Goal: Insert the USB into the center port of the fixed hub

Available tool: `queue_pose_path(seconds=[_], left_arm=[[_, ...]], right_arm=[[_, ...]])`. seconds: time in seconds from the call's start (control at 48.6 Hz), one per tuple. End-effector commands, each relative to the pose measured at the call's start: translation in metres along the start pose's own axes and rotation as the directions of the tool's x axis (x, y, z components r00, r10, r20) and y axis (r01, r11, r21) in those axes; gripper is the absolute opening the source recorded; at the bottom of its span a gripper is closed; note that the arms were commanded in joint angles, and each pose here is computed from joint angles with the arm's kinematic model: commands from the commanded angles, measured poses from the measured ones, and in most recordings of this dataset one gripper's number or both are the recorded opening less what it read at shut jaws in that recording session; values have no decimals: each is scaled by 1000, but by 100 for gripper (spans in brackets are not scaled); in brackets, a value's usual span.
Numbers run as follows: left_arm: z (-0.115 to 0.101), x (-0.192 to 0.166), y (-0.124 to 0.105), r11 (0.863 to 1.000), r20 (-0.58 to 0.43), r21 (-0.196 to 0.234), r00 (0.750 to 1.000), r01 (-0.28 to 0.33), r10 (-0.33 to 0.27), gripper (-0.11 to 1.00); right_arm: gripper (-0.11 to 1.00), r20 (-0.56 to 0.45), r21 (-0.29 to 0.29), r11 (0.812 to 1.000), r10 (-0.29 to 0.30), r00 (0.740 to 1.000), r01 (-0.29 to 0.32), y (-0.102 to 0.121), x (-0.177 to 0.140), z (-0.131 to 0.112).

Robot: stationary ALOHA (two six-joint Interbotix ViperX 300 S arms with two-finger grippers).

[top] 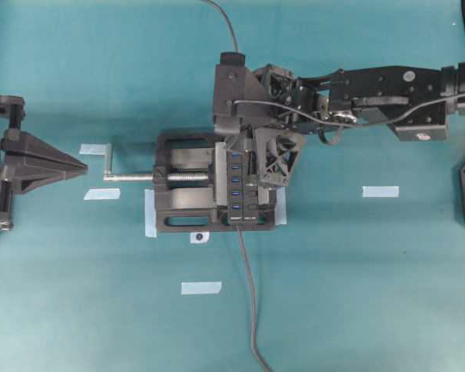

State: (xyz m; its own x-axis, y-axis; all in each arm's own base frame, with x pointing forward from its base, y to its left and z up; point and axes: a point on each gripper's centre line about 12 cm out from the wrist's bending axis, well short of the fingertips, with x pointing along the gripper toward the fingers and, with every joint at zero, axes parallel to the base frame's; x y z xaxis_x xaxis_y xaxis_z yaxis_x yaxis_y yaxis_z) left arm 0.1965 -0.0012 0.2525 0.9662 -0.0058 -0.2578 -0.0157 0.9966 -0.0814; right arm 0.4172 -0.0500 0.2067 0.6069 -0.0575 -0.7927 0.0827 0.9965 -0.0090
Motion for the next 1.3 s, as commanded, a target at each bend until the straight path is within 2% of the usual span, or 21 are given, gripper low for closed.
queue_pose_path(seconds=[0.0, 0.412, 0.741, 1.276], left_arm=[[8, 0, -1, 1000, 14, -2, 1000, 1, -1, 0], [9, 0, -1, 1000, 15, -3, 1000, 1, -1, 0], [10, 0, -1, 1000, 18, -6, 1000, 2, -1, 0], [7, 0, -1, 1000, 12, -8, 1000, 1, -1, 0]], right_arm=[[10, 31, 4, 1000, 2, 1000, -3, 2, -9, 5], [10, 26, 21, 1000, 5, 1000, -5, 5, -2, -6], [10, -1, 5, 1000, 18, 1000, -18, 13, 9, -10], [10, -21, 0, 1000, 17, 1000, -17, 13, 18, -14]])
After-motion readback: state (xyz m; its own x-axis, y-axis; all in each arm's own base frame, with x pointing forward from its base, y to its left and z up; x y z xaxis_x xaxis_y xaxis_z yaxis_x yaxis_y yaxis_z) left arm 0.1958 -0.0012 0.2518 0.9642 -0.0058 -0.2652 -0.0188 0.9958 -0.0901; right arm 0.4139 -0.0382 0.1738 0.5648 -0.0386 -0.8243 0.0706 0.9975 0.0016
